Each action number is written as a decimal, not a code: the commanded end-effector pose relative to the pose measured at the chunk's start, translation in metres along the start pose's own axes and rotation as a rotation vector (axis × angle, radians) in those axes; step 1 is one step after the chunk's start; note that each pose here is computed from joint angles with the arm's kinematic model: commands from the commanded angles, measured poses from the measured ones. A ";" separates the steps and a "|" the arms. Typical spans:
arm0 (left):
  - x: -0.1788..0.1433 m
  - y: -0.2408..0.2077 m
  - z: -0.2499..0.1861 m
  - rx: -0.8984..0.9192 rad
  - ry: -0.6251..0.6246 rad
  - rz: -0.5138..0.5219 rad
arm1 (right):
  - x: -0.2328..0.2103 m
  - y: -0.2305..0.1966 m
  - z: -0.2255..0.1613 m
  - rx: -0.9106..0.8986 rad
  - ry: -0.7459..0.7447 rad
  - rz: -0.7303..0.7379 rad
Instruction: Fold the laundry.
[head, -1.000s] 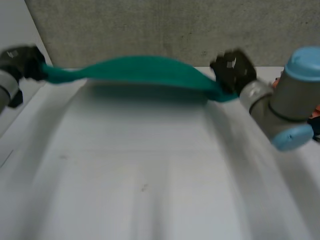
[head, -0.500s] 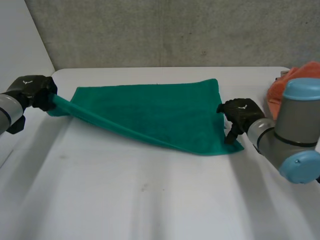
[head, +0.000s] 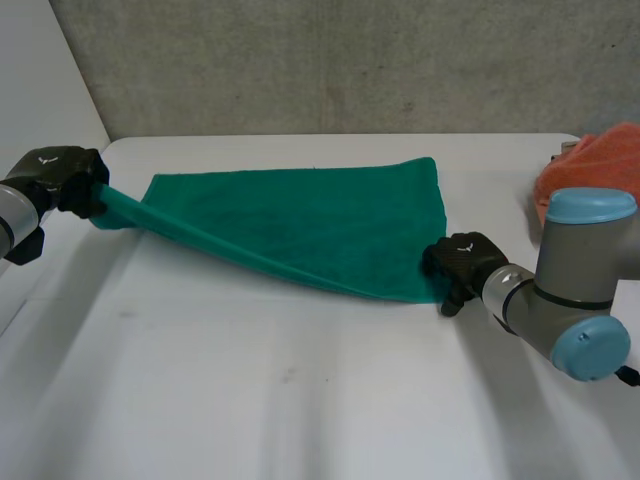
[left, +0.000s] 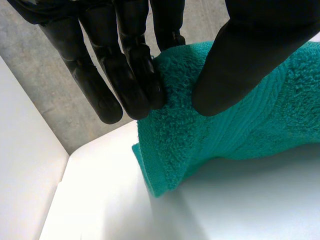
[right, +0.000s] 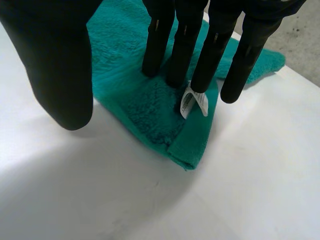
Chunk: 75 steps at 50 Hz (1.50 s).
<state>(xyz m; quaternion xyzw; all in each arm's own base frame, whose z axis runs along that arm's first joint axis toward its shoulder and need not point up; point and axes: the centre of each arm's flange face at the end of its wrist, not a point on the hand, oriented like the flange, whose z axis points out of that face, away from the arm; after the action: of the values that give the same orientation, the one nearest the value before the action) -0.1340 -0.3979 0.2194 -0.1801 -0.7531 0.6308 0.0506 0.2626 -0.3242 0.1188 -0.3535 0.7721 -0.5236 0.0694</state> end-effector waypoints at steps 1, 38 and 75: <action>-0.002 0.000 0.001 0.002 -0.006 0.002 | 0.001 -0.003 0.014 0.022 0.007 -0.006; -0.002 0.002 0.003 -0.027 -0.007 0.004 | 0.030 -0.033 0.038 0.103 0.151 -0.163; 0.030 0.013 -0.043 -0.480 0.221 0.208 | 0.052 -0.039 -0.032 -0.141 0.101 -0.354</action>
<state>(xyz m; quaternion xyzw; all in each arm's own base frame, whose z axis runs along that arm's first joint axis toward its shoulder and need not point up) -0.1355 -0.3170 0.2105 -0.3767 -0.8469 0.3743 0.0275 0.2143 -0.3165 0.1844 -0.5028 0.7416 -0.4375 -0.0761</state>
